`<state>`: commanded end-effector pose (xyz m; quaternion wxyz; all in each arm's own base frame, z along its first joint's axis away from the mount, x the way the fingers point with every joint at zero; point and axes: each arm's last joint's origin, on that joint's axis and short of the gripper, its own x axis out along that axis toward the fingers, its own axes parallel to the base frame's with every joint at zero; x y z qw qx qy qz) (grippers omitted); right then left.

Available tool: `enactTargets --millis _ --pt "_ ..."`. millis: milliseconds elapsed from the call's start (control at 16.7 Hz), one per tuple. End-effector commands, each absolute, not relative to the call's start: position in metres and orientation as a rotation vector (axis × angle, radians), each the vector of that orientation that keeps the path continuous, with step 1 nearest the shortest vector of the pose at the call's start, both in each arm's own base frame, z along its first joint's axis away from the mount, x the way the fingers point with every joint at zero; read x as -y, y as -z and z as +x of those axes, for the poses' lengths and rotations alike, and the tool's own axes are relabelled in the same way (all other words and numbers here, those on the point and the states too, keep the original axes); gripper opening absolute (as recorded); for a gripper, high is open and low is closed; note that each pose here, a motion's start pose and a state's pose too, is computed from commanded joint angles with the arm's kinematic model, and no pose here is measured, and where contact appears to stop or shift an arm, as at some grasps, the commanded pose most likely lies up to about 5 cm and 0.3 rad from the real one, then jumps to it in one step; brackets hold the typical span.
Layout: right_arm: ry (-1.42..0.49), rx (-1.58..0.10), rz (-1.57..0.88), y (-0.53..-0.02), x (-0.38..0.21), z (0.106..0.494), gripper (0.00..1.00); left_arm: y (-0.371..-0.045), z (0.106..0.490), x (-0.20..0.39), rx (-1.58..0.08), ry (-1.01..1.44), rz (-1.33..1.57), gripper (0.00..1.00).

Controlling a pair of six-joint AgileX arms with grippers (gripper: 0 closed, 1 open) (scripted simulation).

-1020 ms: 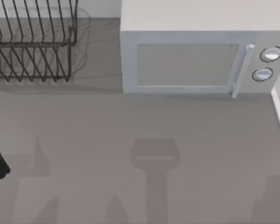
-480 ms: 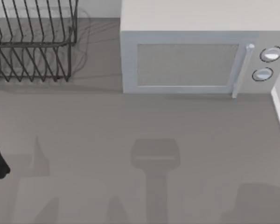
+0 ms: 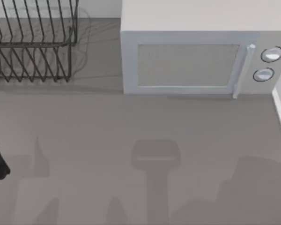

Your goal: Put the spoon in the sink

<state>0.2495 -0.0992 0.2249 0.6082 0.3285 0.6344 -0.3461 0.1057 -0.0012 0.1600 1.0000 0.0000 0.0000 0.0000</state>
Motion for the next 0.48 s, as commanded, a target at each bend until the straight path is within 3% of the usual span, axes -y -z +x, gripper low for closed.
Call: enactTargets --millis 480 --pt "0.816 -1.494 0.761 -0.242 0.114 0.395 0.0 -0.16 0.106 0.001 0.0 0.0 0.0 1.0"
